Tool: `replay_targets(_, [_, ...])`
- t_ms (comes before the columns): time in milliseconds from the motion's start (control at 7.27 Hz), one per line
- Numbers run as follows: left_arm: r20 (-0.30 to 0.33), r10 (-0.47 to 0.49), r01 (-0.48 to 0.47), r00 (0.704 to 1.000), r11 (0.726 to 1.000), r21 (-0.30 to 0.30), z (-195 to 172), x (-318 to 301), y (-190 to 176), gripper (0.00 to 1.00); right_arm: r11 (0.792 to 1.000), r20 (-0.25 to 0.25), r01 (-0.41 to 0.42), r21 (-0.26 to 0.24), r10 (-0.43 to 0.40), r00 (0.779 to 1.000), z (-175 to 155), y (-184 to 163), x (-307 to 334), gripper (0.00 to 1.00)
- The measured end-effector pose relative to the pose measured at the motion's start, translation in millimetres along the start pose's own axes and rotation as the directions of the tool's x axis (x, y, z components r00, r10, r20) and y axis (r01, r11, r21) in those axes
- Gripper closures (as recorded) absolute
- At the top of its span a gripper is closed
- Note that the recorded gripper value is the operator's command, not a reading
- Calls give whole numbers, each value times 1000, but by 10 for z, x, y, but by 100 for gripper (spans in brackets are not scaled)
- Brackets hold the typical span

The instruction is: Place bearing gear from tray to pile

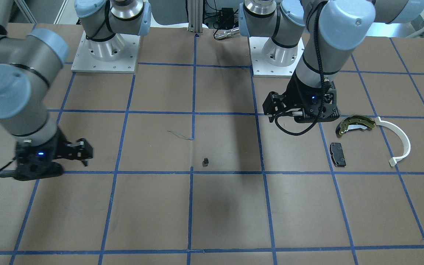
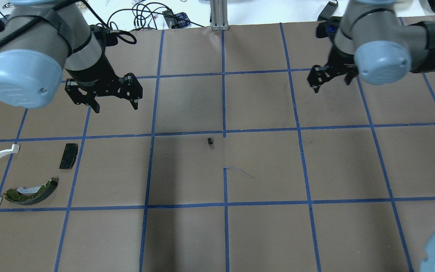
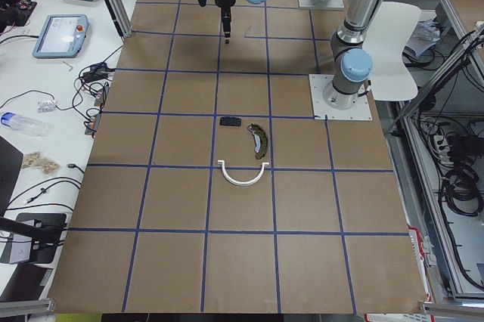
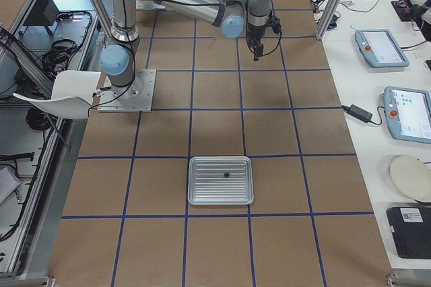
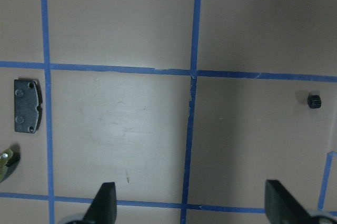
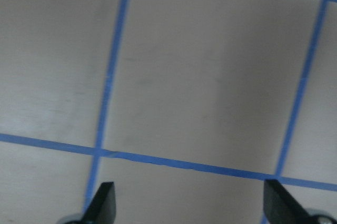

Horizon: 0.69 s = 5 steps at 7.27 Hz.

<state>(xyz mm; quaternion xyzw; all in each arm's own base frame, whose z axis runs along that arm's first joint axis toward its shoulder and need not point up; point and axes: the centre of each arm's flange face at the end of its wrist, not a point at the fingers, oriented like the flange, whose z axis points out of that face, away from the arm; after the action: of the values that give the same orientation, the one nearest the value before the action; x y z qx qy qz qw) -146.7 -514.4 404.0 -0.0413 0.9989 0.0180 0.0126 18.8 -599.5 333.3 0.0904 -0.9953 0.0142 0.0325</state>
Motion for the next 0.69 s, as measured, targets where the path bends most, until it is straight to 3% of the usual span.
replay_targets(413, [-2,-17,17,1000,1000,1,691,943,-101,0,997,-10,-71,-7,71,997,158,594,1922,0])
replay_targets(688, [-33,-24,24,999,1000,-20,1175,1437,-117,0,994,-4,-112,-12,112,994,576,1079,2929,0])
